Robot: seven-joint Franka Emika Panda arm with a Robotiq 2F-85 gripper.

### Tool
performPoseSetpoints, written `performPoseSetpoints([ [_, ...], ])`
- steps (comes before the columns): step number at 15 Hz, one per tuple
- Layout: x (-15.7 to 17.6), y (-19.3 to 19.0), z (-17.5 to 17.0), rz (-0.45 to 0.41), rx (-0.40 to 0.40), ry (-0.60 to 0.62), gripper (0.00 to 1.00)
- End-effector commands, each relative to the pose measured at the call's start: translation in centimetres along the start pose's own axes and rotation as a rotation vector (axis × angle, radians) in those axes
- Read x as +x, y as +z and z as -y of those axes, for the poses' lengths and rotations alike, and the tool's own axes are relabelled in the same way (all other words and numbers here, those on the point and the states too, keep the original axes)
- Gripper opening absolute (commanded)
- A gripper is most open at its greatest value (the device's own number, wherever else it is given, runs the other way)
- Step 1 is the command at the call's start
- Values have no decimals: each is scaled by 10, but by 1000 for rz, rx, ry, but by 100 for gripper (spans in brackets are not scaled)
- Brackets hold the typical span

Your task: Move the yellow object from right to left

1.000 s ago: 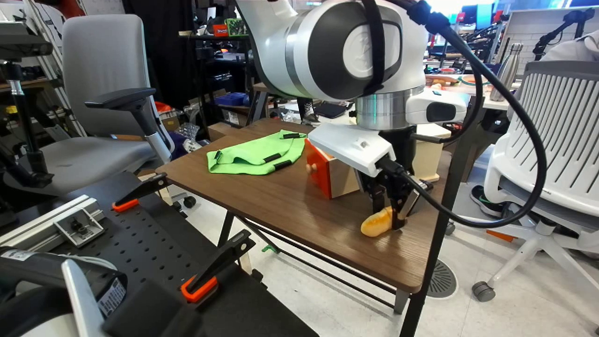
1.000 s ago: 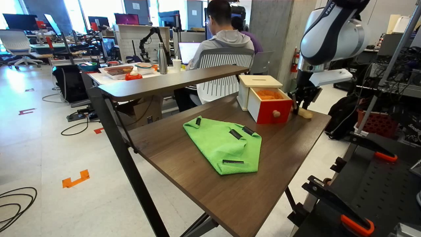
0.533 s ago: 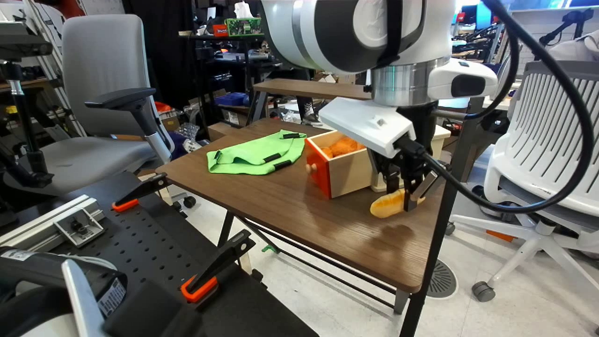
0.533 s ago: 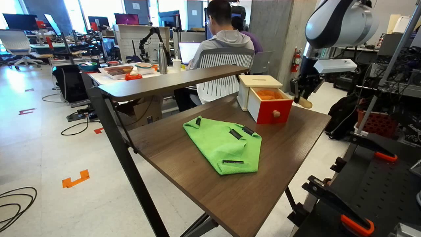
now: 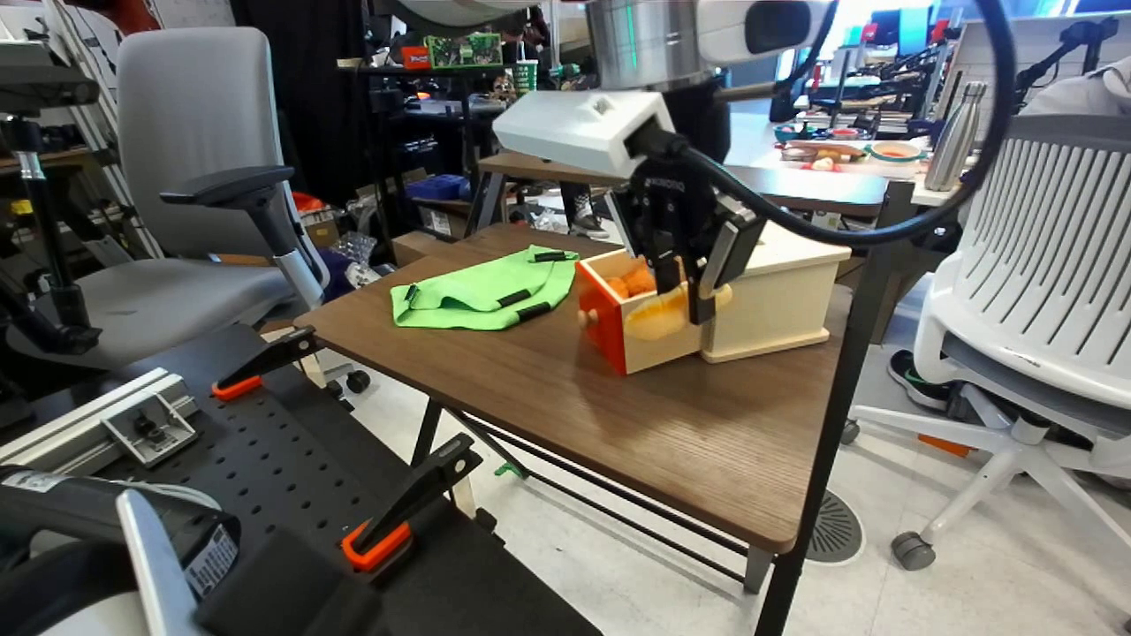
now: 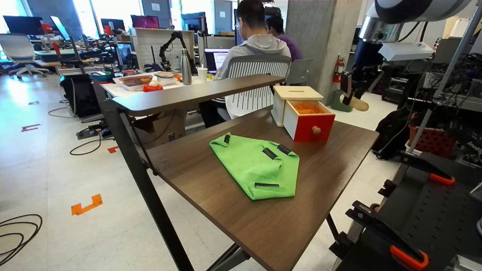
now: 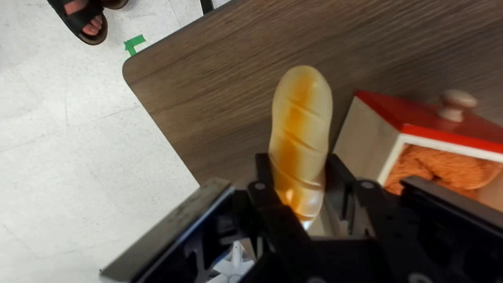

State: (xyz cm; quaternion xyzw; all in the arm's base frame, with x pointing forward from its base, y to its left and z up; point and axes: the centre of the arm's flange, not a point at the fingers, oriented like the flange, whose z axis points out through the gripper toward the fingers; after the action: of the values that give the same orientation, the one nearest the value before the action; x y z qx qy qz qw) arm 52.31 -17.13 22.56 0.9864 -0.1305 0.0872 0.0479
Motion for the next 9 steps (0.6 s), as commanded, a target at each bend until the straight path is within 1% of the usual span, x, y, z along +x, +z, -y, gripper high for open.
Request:
performPoseSetpoints([
  [1,-25,-36,57,-58,-9,-67,12],
  [4,-35,-47,112,-94,3,-142,12],
  [6,-36,-51,147,-115,8,-176,12],
  [9,-30,-51,186,-135,22,-202,12],
])
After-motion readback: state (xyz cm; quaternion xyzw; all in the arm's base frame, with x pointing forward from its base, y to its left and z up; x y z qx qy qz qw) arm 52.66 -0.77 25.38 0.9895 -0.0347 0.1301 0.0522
